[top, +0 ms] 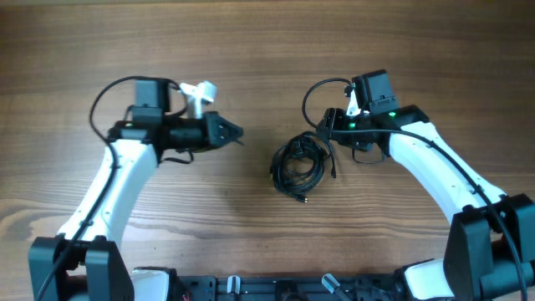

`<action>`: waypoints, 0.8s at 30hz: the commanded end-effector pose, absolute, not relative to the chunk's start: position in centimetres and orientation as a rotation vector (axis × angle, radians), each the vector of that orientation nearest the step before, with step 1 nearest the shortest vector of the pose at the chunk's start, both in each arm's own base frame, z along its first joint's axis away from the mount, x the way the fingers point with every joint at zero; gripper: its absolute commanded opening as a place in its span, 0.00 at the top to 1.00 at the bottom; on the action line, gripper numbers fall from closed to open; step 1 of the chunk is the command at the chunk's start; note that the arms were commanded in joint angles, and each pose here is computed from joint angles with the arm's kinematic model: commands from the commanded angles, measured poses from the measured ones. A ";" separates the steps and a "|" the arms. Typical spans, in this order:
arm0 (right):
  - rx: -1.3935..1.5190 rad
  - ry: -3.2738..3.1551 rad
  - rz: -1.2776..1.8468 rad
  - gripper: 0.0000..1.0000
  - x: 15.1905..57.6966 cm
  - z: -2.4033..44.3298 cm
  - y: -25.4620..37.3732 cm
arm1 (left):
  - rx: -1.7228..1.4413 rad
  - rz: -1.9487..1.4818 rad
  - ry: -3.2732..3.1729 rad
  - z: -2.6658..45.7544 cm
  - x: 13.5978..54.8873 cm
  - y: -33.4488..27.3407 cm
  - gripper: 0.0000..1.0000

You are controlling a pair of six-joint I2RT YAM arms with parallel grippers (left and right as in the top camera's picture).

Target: Untangle cables

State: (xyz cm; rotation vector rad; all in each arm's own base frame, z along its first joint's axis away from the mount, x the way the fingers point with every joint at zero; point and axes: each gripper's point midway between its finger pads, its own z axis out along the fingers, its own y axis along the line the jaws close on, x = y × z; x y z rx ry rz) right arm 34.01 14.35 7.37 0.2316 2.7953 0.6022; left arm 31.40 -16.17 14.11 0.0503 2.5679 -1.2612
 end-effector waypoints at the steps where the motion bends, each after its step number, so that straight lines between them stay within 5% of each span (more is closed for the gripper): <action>1: 0.105 2.795 0.952 0.44 32.7 8.5 16.3 | 0.000 -0.895 2.658 12.0 32.2 -16.8 0.96; 3: 0.101 2.798 0.986 0.55 32.4 8.7 16.7 | 0.003 -0.827 2.673 11.2 32.2 -18.4 0.95; 8: 0.142 2.842 0.972 0.61 30.8 6.7 18.2 | 0.088 -1.110 2.807 7.0 29.8 -24.7 0.94; 14: 0.148 2.760 0.990 0.62 31.2 5.3 19.6 | 0.086 -1.103 3.009 1.3 26.9 -25.6 0.96; 24: 0.285 2.752 0.813 0.62 30.8 1.9 17.3 | 0.099 -1.017 3.011 0.6 27.1 -25.5 0.96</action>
